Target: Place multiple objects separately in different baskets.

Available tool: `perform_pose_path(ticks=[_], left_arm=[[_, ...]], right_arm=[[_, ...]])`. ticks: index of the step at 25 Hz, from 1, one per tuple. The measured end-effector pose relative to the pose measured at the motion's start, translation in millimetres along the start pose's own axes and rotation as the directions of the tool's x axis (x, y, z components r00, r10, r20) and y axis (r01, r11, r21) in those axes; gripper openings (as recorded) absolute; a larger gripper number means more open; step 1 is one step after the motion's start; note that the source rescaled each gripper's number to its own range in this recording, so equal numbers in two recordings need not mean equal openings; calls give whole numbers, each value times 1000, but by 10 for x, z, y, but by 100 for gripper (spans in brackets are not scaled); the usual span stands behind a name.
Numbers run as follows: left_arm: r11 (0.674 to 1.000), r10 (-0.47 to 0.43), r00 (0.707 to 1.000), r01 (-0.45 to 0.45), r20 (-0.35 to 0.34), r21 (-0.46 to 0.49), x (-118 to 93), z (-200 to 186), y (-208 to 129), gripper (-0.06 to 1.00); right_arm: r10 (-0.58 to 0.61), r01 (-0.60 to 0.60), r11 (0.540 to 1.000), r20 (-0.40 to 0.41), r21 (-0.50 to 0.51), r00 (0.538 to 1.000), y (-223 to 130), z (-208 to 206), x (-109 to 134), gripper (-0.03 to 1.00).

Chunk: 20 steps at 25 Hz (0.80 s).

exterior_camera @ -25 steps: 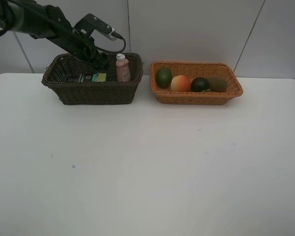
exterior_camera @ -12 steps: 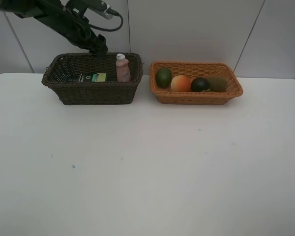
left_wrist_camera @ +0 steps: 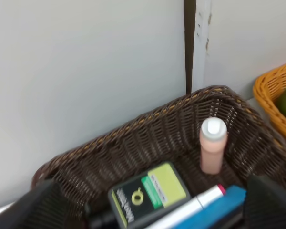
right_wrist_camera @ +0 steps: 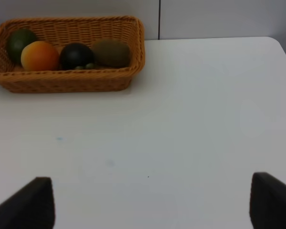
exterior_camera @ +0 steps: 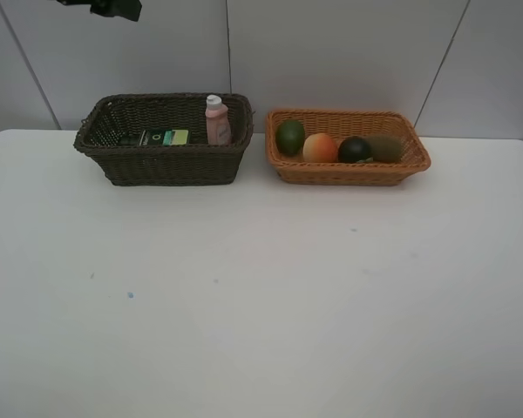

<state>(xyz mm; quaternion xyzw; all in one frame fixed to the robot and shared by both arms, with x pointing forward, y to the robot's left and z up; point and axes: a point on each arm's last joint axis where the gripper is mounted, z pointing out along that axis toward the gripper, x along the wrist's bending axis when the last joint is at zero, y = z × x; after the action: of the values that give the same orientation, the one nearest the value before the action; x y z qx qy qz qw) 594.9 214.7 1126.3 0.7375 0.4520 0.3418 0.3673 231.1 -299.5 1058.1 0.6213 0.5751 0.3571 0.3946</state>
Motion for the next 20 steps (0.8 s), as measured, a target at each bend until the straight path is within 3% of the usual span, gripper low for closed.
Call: perform_pose_path(ticks=[5, 12, 20], left_arm=[[998, -2, 998, -1, -56, -62, 23, -795, -149, 100], [998, -41, 990, 35, -135, -47, 47, -1733, -501, 100], [994, -102, 956, 87, -274, -68, -26, -2711, -852, 100]], right_arm=[[0, 0, 1000, 0, 0, 1000, 0, 0, 0, 98], [0, 0, 1000, 0, 0, 1000, 0, 0, 0, 98], [0, 0, 1000, 0, 0, 1000, 0, 0, 0, 98]])
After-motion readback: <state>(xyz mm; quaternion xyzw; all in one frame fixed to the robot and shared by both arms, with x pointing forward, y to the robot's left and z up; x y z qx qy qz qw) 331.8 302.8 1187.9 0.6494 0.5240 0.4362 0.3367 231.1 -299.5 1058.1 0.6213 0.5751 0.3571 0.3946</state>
